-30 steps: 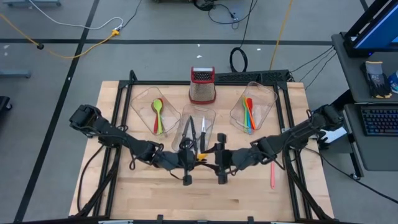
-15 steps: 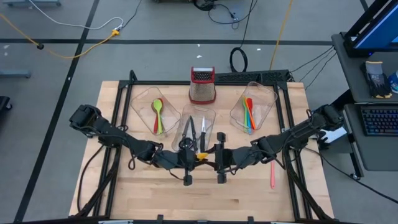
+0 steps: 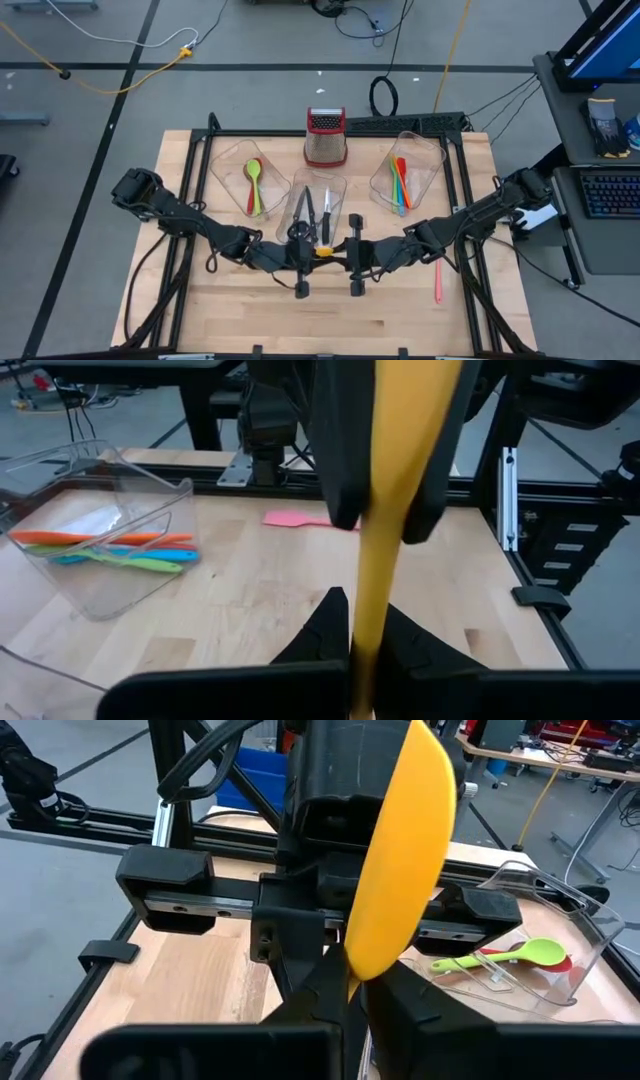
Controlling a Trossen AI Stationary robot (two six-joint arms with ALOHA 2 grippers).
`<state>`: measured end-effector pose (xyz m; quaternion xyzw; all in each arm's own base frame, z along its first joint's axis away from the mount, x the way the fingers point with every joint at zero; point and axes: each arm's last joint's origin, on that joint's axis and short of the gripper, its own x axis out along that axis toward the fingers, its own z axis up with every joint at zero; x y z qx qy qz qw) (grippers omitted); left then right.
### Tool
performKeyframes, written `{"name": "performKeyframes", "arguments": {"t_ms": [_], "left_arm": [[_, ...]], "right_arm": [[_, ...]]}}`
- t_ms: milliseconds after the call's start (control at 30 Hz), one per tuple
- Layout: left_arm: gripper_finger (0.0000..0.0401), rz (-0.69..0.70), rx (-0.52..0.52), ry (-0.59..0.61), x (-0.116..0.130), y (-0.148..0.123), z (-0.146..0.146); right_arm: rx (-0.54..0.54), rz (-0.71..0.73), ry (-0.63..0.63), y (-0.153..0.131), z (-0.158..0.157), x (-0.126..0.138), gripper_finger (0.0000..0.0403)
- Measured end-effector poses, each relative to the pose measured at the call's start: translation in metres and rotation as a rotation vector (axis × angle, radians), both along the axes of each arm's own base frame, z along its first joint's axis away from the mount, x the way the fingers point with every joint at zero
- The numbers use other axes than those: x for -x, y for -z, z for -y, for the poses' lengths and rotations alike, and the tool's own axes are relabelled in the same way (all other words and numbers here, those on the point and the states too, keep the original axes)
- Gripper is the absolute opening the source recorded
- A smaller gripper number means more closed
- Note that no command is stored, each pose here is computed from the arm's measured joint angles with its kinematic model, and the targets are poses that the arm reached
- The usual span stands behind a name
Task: Pick & Place Kitchen Items
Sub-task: Put the yellow spatula on the right transparent bin
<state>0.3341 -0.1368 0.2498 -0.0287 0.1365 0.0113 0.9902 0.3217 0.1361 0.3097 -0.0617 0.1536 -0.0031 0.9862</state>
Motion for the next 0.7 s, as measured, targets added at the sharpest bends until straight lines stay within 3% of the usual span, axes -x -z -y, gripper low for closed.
{"name": "performKeyframes", "arguments": {"t_ms": [367, 700], "left_arm": [[0.0099, -0.019, -0.005, 0.006, 0.0, 0.002, 0.0], [0.0232, -0.068, -0.105, 0.019, 0.001, 0.007, -0.003]], "right_arm": [[0.01, -0.048, 0.014, 0.005, 0.001, 0.002, 0.001], [0.012, -0.139, 0.1, 0.015, 0.005, 0.006, 0.001]]}}
